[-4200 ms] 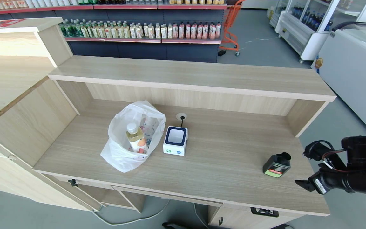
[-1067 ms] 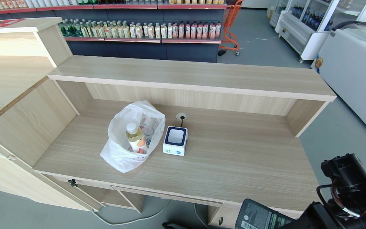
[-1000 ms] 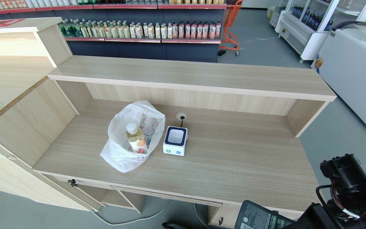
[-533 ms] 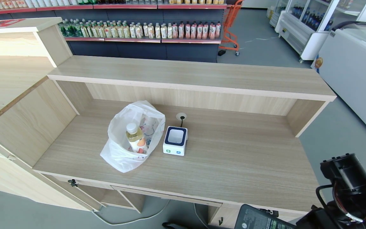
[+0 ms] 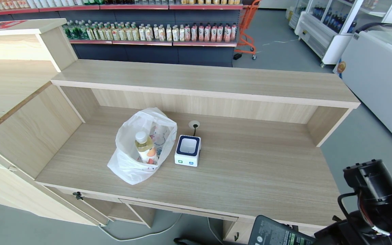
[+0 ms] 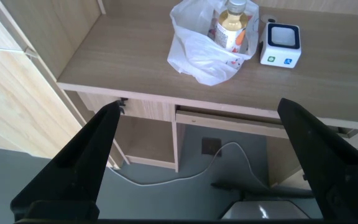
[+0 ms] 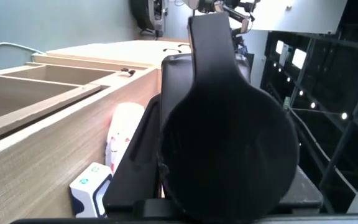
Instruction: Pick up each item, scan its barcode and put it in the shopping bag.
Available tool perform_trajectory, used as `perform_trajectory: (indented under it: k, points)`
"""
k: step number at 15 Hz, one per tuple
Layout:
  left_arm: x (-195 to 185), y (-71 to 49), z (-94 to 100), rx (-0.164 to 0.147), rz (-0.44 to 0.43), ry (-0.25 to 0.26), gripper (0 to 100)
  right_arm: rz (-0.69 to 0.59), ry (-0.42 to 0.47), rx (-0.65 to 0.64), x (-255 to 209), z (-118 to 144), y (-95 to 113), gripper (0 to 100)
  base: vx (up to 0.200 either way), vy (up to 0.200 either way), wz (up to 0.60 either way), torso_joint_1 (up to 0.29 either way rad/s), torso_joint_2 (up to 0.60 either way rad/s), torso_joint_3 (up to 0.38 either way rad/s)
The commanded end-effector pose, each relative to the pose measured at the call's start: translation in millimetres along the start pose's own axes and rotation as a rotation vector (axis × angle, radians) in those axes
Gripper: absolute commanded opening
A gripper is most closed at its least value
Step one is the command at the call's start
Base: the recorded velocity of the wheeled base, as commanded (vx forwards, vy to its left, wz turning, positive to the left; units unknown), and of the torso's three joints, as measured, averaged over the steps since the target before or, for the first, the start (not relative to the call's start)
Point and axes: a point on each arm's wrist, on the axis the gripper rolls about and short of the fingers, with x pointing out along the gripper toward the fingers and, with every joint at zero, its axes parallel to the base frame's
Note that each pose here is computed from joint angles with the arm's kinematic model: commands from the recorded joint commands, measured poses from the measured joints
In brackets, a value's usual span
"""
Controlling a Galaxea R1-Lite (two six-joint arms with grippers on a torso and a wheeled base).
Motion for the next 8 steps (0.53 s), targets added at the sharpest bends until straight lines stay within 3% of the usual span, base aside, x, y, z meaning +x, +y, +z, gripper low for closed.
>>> perform_trajectory:
  k: [1,6,8]
  points:
    - [0.0,0.0,-0.1,0.000,0.000,0.000,100,-0.002,-0.003,-0.082,0.6,0.1,-0.3,0,0.000,0.000,0.00,0.000,0.00,0.000]
    - [0.0,0.0,-0.1,0.000,0.000,0.000,100,-0.003,0.012,-0.104,-2.9,0.5,-8.5,0,0.000,0.000,0.00,0.000,0.00,0.000]
    - [0.0,0.0,-0.1,0.000,0.000,0.000,100,0.002,0.094,0.178,-18.4,2.2,-22.6,0,0.000,0.000,0.00,0.000,0.00,0.000]
